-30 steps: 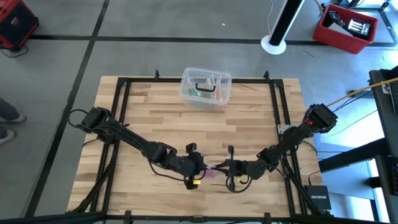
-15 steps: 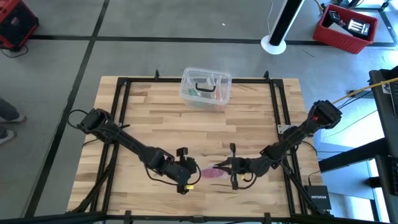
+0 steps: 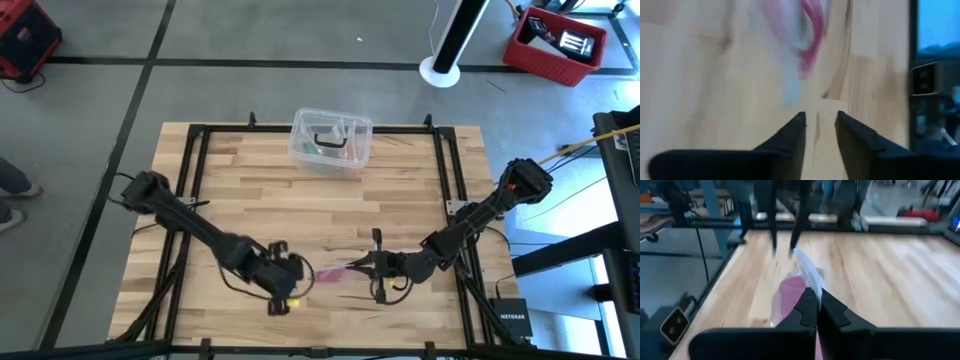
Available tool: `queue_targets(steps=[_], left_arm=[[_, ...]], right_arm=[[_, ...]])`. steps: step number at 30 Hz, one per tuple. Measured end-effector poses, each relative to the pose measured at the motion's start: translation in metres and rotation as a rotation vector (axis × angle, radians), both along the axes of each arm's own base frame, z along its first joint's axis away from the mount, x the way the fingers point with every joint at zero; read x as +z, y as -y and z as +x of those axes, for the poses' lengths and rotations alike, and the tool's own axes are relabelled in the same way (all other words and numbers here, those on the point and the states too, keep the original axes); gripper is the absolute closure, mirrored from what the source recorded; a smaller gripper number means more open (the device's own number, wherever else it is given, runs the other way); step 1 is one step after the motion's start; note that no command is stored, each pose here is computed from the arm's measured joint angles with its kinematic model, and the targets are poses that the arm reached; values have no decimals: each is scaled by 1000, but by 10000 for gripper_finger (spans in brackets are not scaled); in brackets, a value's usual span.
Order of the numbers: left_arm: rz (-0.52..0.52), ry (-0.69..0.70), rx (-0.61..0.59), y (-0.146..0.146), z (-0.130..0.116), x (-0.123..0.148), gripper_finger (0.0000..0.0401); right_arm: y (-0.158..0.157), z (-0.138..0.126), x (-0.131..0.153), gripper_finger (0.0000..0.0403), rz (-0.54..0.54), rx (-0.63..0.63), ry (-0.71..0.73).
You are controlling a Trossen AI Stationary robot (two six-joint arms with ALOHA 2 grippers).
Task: Roll bandage
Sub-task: Close the transparent zip bag, then open the transparent container
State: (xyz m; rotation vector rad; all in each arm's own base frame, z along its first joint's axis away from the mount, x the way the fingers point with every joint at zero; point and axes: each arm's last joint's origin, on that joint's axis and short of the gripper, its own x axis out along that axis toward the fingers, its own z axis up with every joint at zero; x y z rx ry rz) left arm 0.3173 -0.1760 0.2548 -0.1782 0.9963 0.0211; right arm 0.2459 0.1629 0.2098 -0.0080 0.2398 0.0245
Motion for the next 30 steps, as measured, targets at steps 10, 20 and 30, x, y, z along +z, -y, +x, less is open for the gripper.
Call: queue_targets(steps=[10,20,30], left_arm=[[365,300,124,-7,-38,59,251],[501,157,197,-67,-30,25,260],[413,268,242,-139,-47,42,260]], right_arm=[[22,7,-15,403,-3,-102,-141],[71,29,-39,359,-2,-269,-282],[108,25,21,174,-164,-179,-458]])
